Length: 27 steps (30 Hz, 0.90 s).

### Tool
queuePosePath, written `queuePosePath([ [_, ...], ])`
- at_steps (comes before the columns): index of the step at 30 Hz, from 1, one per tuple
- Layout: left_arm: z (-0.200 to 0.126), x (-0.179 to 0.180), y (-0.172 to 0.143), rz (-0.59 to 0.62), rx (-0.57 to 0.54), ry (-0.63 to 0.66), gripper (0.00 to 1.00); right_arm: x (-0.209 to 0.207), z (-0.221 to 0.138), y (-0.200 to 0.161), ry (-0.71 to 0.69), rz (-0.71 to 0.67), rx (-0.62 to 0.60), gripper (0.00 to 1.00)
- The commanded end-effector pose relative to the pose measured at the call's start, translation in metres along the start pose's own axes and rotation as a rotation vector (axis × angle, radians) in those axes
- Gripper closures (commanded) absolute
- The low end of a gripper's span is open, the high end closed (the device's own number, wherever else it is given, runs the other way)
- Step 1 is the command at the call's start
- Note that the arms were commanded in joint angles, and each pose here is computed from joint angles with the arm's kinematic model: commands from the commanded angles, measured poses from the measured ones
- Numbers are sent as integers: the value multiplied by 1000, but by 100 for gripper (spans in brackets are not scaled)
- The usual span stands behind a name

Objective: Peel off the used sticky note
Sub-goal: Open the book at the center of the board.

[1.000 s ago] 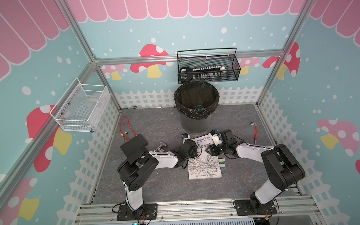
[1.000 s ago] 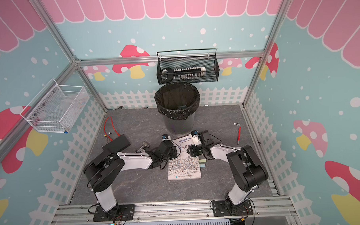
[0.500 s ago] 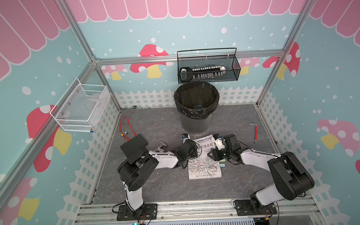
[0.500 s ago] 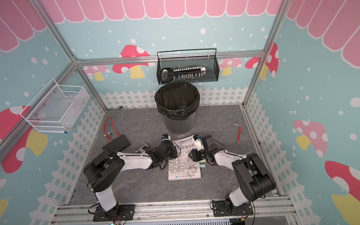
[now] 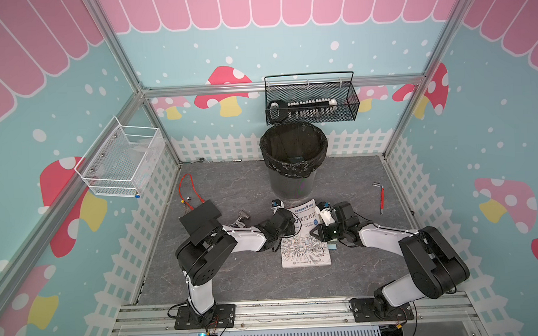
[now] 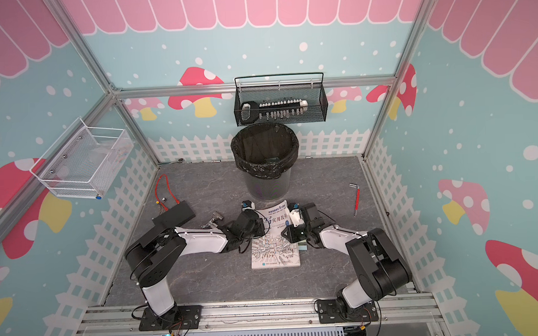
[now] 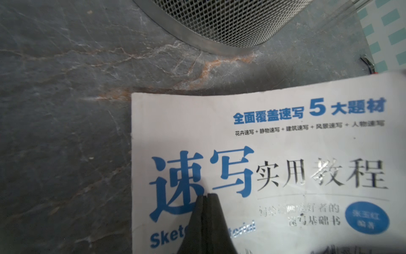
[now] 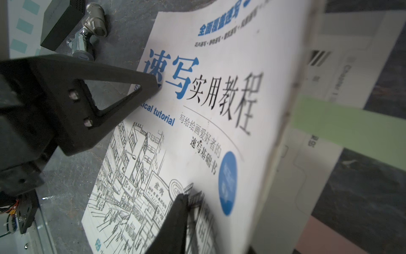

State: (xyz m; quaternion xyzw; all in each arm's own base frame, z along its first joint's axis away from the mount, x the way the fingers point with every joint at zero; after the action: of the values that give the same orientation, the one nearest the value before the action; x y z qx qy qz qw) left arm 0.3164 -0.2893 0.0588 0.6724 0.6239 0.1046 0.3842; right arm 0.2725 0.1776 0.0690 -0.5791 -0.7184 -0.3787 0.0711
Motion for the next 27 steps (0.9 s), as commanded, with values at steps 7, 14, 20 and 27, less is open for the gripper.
queuePosePath([
  [7,-18,26,14,175,72,203,100,32,-15,25,72,-45,-24,79],
  [14,-66,0,60,221,-79,119,100,56,-19,37,129,-79,-30,70],
  [20,-110,-30,42,362,-135,4,57,64,-14,37,138,-80,-17,68],
  [27,-145,-61,-10,488,-123,-122,35,75,-14,46,156,-73,-26,62],
])
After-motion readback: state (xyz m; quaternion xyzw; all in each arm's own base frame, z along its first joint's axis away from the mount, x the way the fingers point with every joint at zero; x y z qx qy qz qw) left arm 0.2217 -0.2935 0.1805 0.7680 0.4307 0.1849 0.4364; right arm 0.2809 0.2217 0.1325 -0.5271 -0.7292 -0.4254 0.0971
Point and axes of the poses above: each gripper's point midway between its finger pads, its own z axis out along the fingers, its own x axis along the line the jaws close on, y = z × x, the point moved 4 cm from there along -z, back along the fingers, and after that the axes turned 7 degrees about z, right-handed, at the moved point
